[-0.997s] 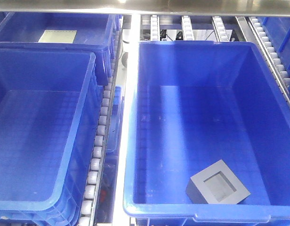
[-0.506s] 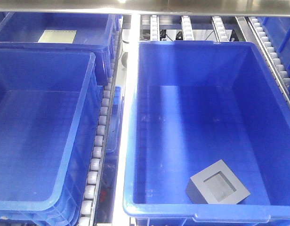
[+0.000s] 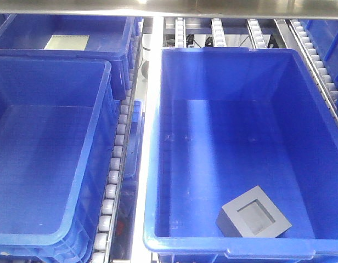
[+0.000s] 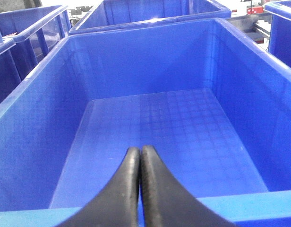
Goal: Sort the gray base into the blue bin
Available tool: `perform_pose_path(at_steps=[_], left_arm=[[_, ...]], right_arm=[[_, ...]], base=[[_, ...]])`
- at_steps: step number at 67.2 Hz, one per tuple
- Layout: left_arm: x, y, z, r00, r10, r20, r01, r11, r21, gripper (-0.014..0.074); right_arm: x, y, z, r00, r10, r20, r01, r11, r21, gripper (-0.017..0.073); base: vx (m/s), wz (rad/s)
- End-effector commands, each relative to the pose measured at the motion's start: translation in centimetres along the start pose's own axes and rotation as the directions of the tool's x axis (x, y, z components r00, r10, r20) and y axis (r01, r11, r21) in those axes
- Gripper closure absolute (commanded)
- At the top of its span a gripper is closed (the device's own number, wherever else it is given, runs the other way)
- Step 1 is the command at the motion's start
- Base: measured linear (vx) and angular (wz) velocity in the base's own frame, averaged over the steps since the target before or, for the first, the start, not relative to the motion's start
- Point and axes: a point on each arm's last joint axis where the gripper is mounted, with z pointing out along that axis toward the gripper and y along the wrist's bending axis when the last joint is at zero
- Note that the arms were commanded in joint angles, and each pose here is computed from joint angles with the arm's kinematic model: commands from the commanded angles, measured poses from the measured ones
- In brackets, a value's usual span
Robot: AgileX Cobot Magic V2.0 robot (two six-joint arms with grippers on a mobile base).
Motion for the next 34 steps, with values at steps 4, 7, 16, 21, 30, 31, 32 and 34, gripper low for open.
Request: perform_pose_path(at_steps=[4,7,16,21,30,31,32,34], left_arm=[[-1.42,0.05,-0.28,0.993,-0.012,0.113,0.013,1.0,-0.003,0.06],[-1.42,0.05,-0.28,0.993,-0.012,0.113,0.013,1.0,-0.003,0.06],[-1.45,0.05,-0.28,0.993,-0.012,0.114,0.013,1.0,-0.003,0.06],[-1.49,0.06,-0.29,0.993,-0.012,0.115,0.013,1.0,-0.003,0.06],[-1.48,0.06,-0.28,0.993,-0.012,0.114,0.013,1.0,-0.003,0.06],[-1.48,0.06,-0.28,0.993,-0.012,0.114,0.013,1.0,-0.003,0.06],[-1.48,0.06,-0.28,0.993,-0.012,0.114,0.013,1.0,-0.003,0.06],[-1.48,0.06,-0.28,0.993,-0.012,0.114,0.013,1.0,-0.003,0.06]], right_arm=[[-0.46,-0.03,0.13,0.999,-0.019,0.047,0.019,1.0,0.006,0.0564],[-0.46,-0.03,0.13,0.999,-0.019,0.047,0.019,1.0,0.006,0.0564],[-0.46,-0.03,0.13,0.999,-0.019,0.047,0.019,1.0,0.006,0.0564],[-0.46,-0.03,0.13,0.999,-0.019,0.047,0.019,1.0,0.006,0.0564],[-0.46,-0.03,0.13,0.999,-0.019,0.047,0.019,1.0,0.006,0.0564],[-0.46,-0.03,0.13,0.999,-0.019,0.047,0.019,1.0,0.006,0.0564],[-0.46,-0.03,0.13,0.999,-0.019,0.047,0.019,1.0,0.006,0.0564],[-0.46,-0.03,0.13,0.999,-0.019,0.047,0.019,1.0,0.006,0.0564]], base=[[0.0,0.0],[0.0,0.0],[0.0,0.0],[0.0,0.0],[0.0,0.0],[0.0,0.0],[0.0,0.0],[0.0,0.0]])
